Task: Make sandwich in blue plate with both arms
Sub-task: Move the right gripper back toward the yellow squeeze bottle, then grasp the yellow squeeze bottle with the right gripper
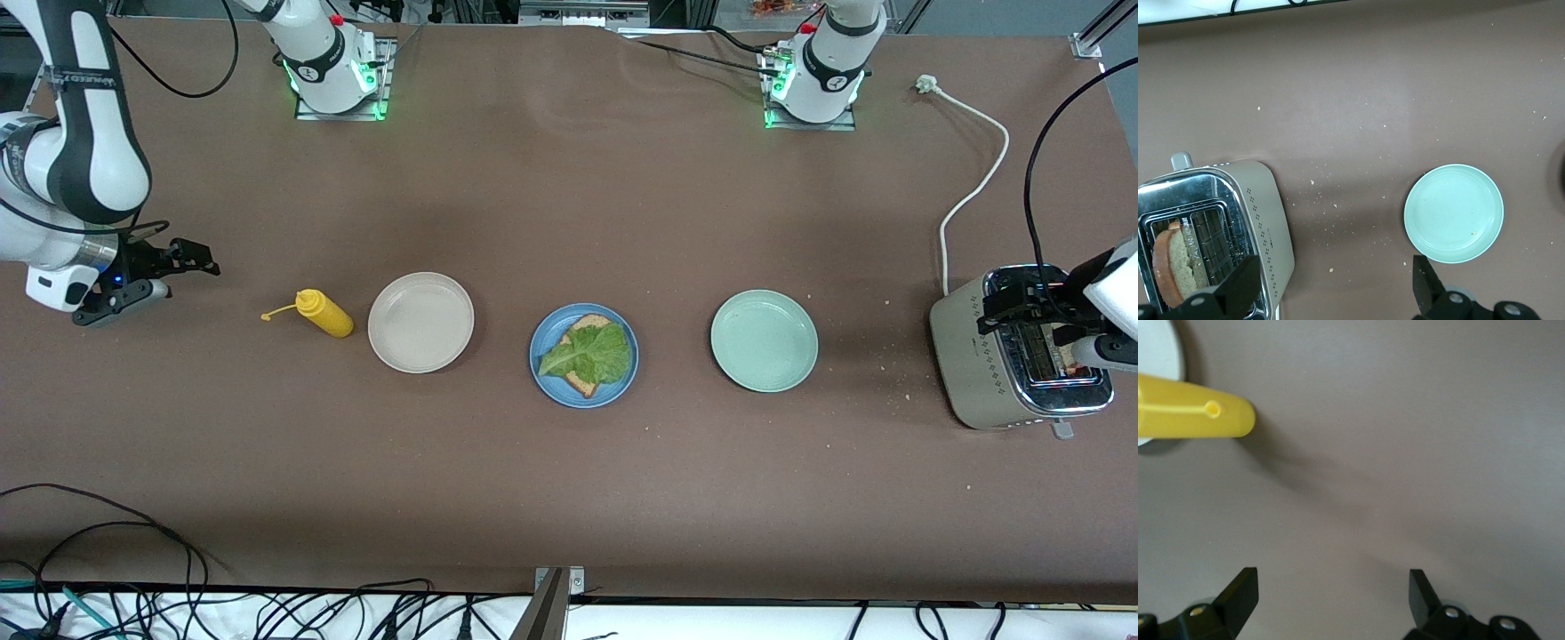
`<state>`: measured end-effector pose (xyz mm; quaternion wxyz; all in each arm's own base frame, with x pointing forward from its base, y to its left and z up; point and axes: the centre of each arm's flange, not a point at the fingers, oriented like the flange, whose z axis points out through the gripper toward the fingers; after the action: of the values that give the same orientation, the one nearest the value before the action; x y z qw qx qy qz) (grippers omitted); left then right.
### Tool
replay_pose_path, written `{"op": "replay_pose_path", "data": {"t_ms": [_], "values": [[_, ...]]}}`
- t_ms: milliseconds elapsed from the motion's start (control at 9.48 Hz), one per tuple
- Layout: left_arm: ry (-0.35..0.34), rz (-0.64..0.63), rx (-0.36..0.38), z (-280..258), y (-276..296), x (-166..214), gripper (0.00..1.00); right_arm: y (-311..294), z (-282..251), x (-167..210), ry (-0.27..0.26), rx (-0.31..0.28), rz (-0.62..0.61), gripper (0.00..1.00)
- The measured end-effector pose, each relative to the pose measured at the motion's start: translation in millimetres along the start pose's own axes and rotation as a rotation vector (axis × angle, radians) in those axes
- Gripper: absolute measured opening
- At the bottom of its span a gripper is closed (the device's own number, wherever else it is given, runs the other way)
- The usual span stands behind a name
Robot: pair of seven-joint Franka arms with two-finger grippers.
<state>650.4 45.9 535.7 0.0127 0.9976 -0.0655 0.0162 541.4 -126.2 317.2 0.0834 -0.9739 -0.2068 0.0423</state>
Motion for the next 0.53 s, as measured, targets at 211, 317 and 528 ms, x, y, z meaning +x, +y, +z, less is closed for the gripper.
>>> {"op": "replay_pose_path", "data": {"t_ms": [211,317,528], "values": [[-0.001,0.002,0.0,-0.1,1.0,0.0,1.0,6.2,21.8,-14.9,0.106,0.126,-0.133,1.0],[-0.001,0.003,-0.001,-0.2,1.6,0.1,1.0,10.2,36.7,-20.0,0.172,0.181,-0.21,1.0],[-0.001,0.004,-0.001,-0.3,2.2,0.1,1.0,9.7,74.0,-16.3,0.307,0.261,-0.355,1.0]]}}
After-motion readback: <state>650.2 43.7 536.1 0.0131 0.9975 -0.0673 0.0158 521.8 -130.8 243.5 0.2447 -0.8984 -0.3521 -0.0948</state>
